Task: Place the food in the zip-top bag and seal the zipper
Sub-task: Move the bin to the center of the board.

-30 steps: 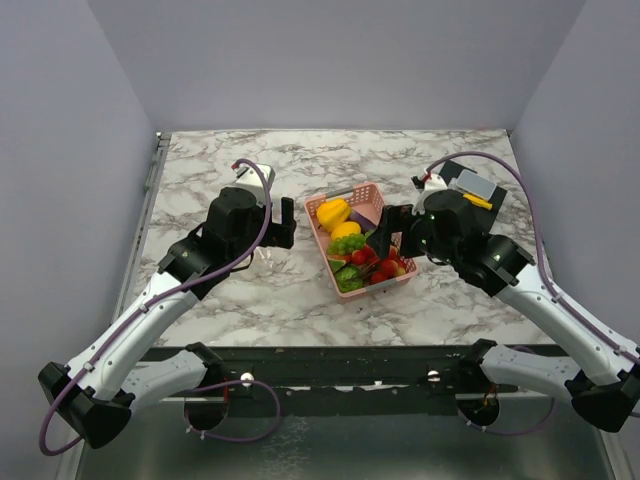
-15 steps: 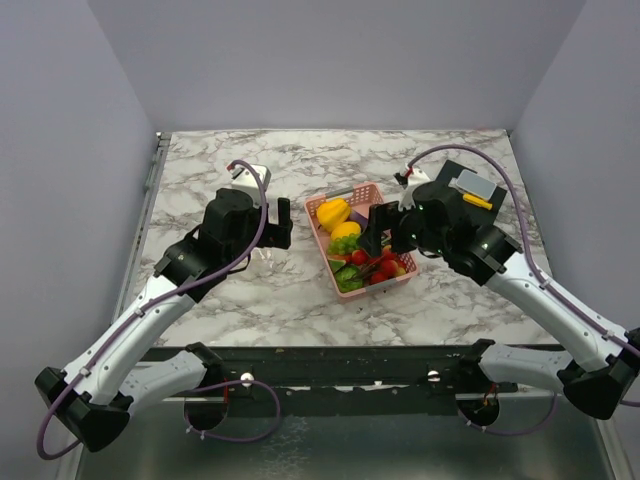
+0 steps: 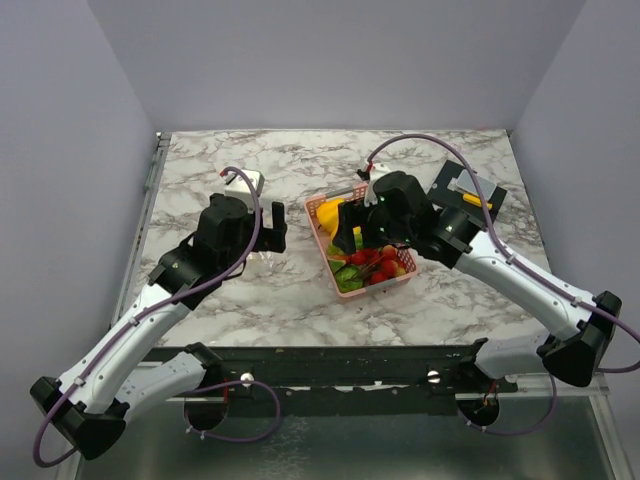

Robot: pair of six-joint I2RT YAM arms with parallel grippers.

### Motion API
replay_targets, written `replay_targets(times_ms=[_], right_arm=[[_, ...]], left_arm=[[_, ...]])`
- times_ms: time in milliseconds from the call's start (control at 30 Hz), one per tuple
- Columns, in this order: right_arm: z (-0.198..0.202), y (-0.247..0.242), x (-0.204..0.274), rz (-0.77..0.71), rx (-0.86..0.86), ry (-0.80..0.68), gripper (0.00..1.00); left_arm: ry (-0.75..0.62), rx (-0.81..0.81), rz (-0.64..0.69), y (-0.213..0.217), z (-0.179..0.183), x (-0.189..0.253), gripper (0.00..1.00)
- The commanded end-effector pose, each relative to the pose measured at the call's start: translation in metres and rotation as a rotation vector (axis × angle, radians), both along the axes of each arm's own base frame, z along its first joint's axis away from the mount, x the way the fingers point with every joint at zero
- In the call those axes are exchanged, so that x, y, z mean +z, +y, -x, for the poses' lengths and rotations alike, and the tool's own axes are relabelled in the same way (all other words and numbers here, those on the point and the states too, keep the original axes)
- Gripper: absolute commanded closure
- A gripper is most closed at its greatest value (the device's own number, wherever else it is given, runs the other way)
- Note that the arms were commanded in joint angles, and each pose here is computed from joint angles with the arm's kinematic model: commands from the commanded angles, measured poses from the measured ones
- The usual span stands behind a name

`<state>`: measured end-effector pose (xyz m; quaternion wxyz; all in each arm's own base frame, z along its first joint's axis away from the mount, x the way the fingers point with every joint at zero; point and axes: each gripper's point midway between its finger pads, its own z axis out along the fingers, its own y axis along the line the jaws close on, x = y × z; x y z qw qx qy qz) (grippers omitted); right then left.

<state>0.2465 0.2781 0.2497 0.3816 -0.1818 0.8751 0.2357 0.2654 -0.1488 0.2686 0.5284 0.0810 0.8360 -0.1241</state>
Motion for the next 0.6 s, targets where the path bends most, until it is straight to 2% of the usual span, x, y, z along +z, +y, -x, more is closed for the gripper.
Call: replay_targets(times_ms=[0,367,567], right_arm=[[-0.005,0.006,-0.004,0.049,-0.011,0.016,0.17],[-0.022,0.042,-0.027,0.092,-0.004,0.090,0.27],[-0.035,0.058,-0.046,0.158,-0.019,0.128,0.37]], left_arm=[[0.003,0.023,-0.015,0.009,0.005,-0.009,0.01],[0.001,0.011,0.031,0.014,0.021,-0.021,0.01],[-0.019,0.003,0.067,0.016,0.029,-0.022,0.01]])
